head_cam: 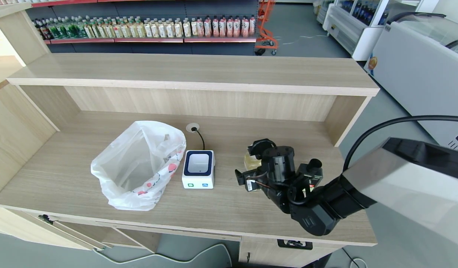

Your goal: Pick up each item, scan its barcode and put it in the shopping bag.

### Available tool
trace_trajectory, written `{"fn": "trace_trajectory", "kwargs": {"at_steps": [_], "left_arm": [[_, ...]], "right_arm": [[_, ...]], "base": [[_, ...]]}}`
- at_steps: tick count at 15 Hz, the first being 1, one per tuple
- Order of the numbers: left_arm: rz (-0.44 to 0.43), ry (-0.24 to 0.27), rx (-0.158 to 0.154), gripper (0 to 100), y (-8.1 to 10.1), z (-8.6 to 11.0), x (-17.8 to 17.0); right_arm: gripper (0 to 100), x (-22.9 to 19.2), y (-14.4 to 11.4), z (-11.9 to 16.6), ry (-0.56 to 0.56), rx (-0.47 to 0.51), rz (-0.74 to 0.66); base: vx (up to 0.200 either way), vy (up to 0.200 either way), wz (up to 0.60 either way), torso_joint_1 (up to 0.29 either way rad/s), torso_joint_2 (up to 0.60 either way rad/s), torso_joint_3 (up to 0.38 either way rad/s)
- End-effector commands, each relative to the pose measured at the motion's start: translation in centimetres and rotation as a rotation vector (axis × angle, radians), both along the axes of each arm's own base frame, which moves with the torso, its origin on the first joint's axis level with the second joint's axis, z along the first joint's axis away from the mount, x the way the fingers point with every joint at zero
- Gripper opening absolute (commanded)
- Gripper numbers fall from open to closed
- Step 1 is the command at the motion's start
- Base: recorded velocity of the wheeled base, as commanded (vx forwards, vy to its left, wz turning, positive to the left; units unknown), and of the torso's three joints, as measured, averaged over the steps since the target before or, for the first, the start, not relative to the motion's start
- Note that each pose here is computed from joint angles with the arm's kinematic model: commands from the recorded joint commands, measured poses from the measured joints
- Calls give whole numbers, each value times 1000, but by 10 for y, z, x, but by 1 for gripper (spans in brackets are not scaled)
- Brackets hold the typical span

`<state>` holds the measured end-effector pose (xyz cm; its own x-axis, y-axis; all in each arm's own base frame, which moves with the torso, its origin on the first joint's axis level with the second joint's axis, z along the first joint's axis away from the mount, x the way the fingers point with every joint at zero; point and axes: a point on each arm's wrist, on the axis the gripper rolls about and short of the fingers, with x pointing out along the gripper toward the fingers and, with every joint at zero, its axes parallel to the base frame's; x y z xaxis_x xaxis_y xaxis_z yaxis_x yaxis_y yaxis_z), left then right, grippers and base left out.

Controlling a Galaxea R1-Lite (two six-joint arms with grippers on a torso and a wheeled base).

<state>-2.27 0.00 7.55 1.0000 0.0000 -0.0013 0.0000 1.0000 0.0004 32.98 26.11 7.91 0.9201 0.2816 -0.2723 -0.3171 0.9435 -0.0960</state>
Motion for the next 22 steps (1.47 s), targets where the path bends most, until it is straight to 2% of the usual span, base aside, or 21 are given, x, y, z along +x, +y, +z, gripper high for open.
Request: {"fn": "trace_trajectory", "kwargs": {"at_steps": [1, 8, 9, 18, 20, 22], "left_arm": [[0, 0, 0, 100, 0, 0, 0], [0, -1, 0, 100, 0, 0, 0], [0, -3, 0, 100, 0, 1, 0], [0, -1, 0, 100, 0, 0, 0], [0, -3, 1, 100, 0, 1, 0], [0, 0, 0, 100, 0, 0, 0]], "right_arm": [[100, 6, -1, -2, -7, -10, -7], [100, 18, 9, -12, -66, -36, 22], [0, 18, 9, -12, -68, -38, 24], [0, 22, -5, -6, -71, -26, -6], [0, 22, -4, 11, -109, 14, 0], [0, 9, -13, 63, -158, 161, 68]], "base": [[0, 0, 0, 0, 0, 0], [0, 0, 0, 0, 0, 0], [0, 0, 0, 0, 0, 0], [0, 0, 0, 0, 0, 0], [0, 0, 0, 0, 0, 0], [0, 0, 0, 0, 0, 0]]}}
